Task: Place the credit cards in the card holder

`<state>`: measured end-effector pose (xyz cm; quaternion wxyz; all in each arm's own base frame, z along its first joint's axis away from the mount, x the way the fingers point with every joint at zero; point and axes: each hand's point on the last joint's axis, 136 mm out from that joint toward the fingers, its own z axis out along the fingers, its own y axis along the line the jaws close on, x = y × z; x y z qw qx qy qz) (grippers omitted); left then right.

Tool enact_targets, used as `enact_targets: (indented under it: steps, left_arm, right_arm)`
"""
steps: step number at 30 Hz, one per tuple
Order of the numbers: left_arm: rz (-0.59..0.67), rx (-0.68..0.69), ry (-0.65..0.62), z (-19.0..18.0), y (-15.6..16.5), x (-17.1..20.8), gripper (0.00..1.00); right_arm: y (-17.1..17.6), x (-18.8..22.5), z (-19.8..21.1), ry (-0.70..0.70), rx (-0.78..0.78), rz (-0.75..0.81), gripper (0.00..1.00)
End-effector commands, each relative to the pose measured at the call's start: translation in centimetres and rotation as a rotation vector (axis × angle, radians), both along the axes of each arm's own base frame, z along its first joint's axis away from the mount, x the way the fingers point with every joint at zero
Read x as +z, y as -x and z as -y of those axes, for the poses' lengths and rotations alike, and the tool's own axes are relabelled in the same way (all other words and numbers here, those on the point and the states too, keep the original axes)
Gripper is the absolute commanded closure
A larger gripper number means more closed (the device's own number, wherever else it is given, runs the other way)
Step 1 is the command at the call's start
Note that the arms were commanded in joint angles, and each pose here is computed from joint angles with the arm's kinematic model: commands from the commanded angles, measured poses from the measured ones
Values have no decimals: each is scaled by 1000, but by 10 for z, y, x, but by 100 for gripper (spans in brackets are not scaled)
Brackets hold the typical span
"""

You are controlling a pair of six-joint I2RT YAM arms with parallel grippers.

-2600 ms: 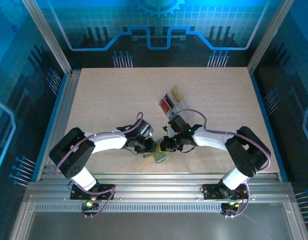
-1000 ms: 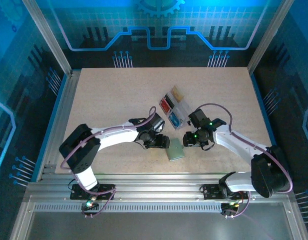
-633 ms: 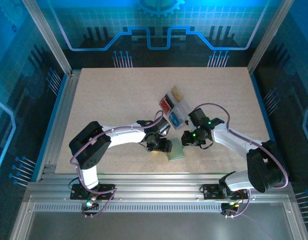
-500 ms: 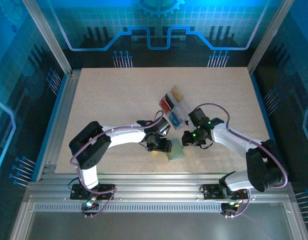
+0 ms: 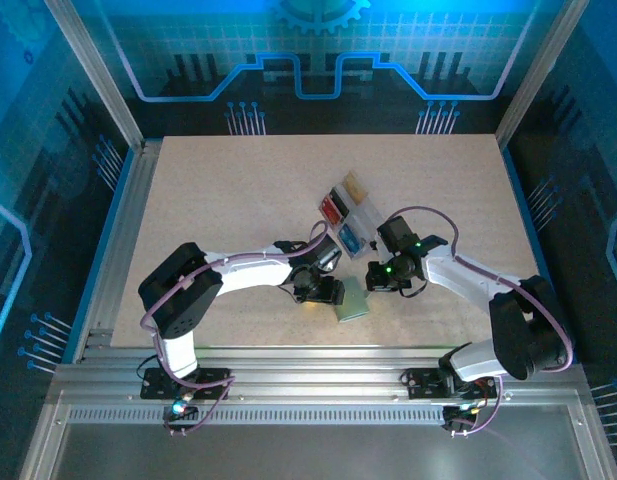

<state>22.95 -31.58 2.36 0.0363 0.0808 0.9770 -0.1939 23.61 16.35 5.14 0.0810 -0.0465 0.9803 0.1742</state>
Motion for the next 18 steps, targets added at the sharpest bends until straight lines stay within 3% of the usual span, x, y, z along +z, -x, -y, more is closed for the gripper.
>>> enact_targets:
  steps: [1,3,11,18]
  left_arm:
    - [-9,-14,-44,-5,3,-10,39]
    - [-14,-17,-47,-5,4,-13,39]
    - [-21,-8,-32,-1,5,-16,40]
    - [-16,-8,-29,-1,4,-16,40]
  right_arm:
    - [1,-4,-2,-29,8,-19,96]
    - [1,0,-7,-63,16,-16,100]
    - [1,15,-34,-222,55,-16,100]
    - [5,3,-40,-201,82,-48,100]
